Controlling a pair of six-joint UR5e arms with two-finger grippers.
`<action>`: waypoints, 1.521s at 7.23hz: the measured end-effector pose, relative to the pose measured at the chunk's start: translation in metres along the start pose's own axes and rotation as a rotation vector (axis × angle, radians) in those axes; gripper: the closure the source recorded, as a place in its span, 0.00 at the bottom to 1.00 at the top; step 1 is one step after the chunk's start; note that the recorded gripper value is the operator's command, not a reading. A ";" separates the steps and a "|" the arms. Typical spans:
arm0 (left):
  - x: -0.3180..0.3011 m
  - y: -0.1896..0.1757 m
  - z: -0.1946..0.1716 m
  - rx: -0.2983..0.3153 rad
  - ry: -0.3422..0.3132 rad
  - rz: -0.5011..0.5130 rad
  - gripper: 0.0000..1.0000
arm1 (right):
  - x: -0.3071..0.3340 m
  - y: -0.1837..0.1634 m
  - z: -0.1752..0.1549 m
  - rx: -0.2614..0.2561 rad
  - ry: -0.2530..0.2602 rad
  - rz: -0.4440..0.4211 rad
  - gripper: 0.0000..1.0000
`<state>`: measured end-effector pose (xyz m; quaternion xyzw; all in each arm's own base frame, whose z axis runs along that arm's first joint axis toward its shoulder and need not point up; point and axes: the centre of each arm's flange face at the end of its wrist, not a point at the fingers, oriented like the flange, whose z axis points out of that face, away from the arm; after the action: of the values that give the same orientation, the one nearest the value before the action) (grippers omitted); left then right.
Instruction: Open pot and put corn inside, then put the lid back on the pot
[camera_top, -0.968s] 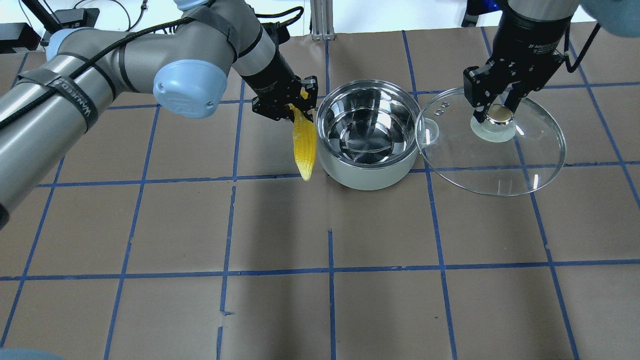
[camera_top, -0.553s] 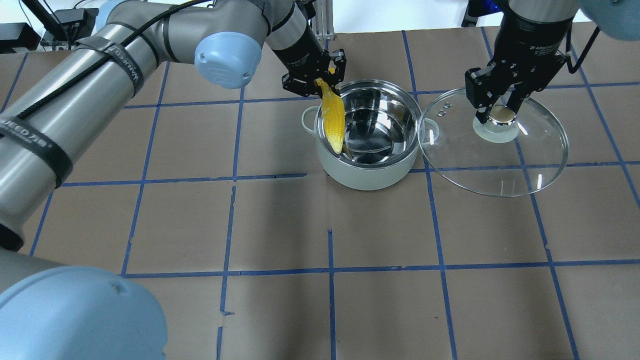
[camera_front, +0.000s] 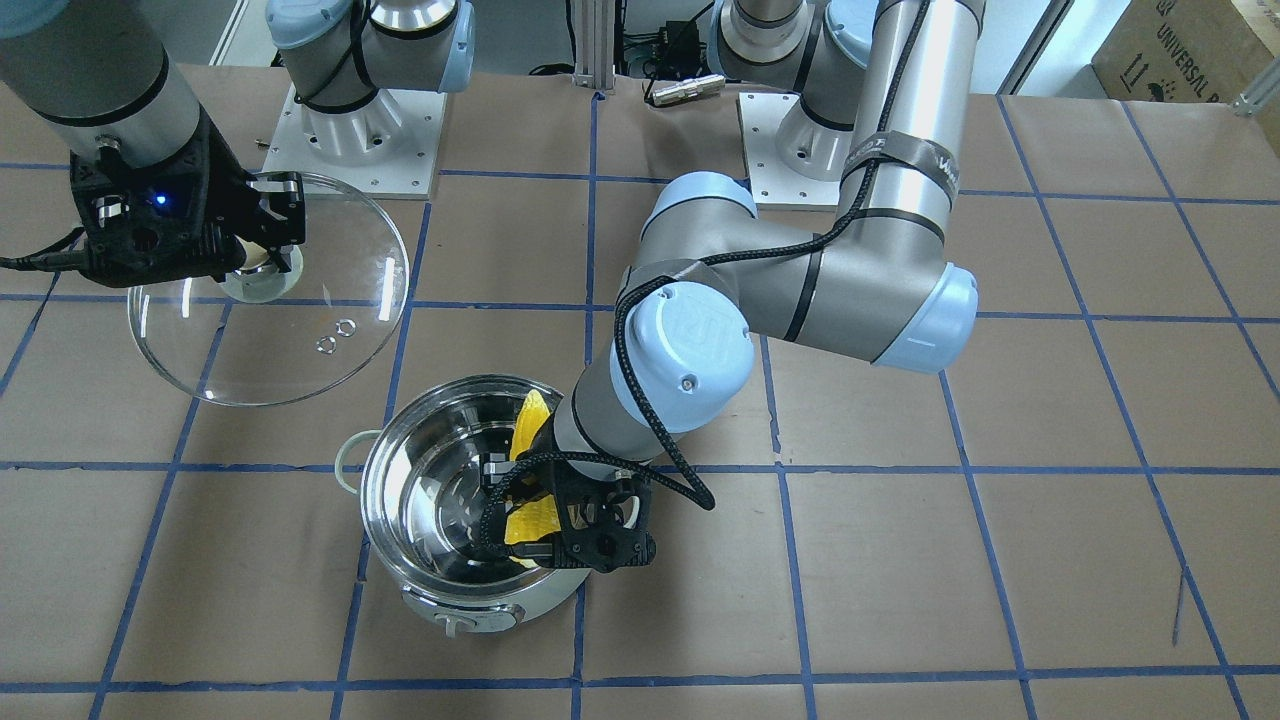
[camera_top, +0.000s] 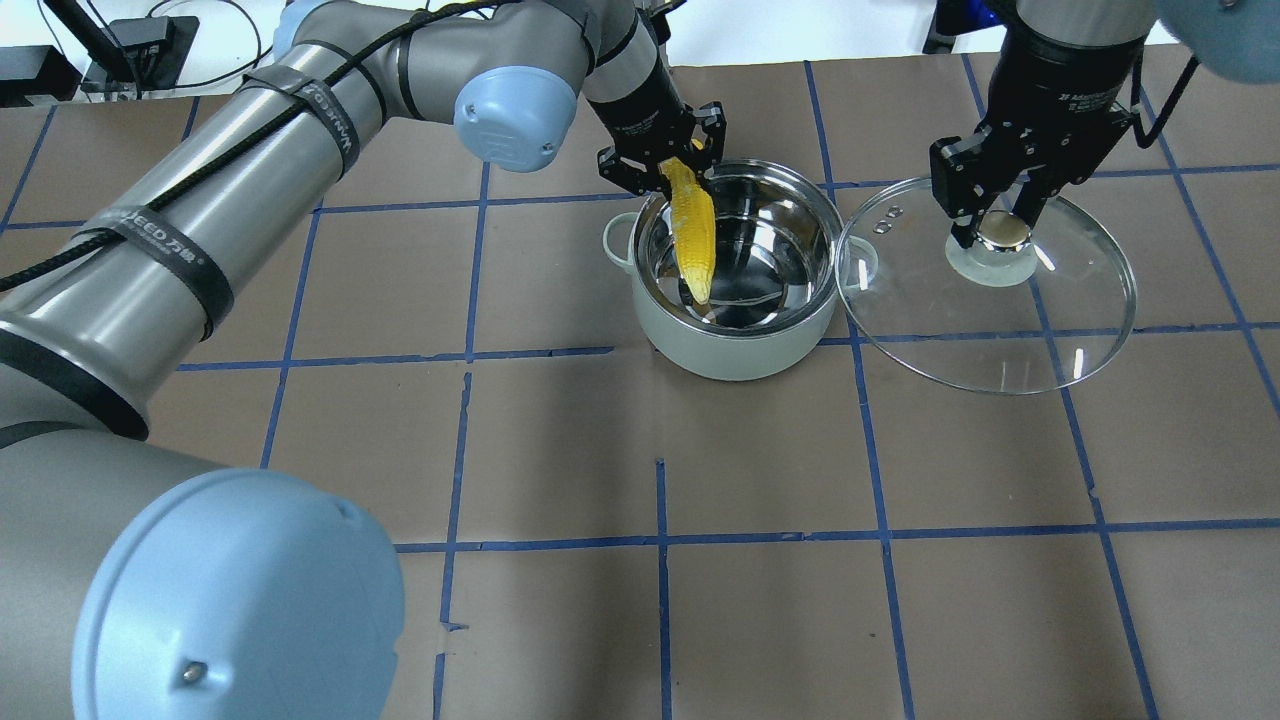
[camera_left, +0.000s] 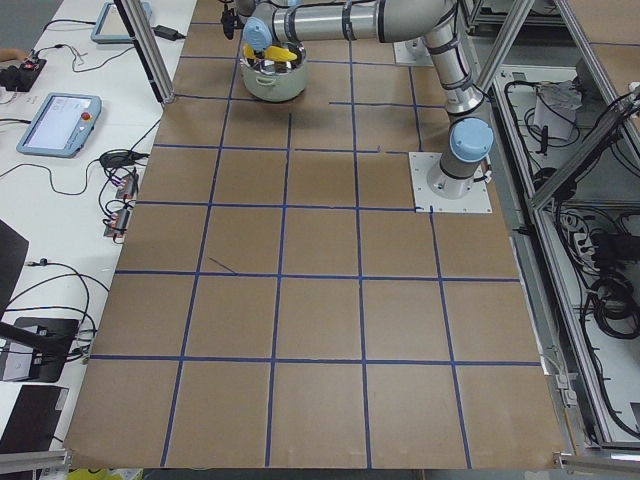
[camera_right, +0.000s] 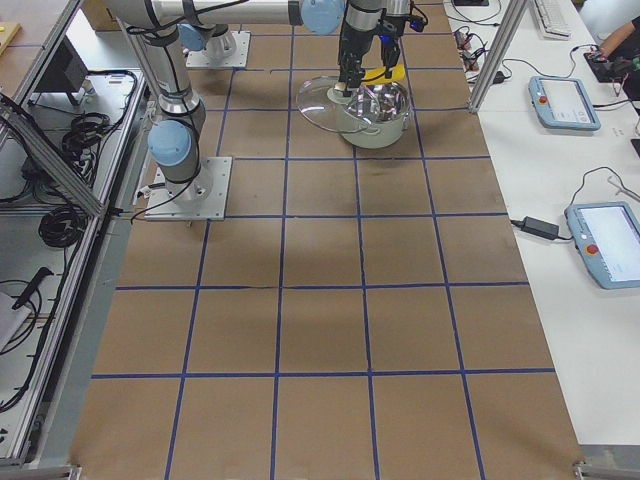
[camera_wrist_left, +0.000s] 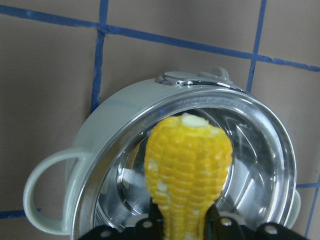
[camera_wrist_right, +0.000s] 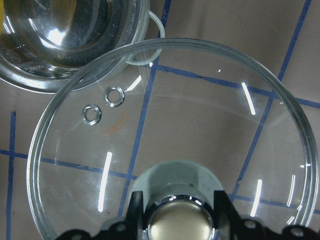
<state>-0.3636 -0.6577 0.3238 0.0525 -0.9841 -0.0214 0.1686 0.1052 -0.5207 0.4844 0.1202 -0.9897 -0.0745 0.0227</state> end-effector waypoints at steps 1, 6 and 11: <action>0.000 0.000 0.006 0.005 -0.029 0.006 0.00 | 0.000 0.000 0.000 0.000 0.000 0.000 0.75; -0.029 0.010 -0.047 0.048 -0.092 0.080 0.00 | -0.008 -0.010 -0.009 0.048 0.011 0.011 0.72; -0.159 0.095 -0.163 0.044 -0.354 0.180 0.00 | -0.112 -0.122 0.005 0.122 0.029 -0.030 0.74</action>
<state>-0.1689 -0.5494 0.4311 -0.0364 -0.9993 0.0064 -0.0069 0.2426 -0.6097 0.4577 0.1372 -0.9901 -0.0128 0.0283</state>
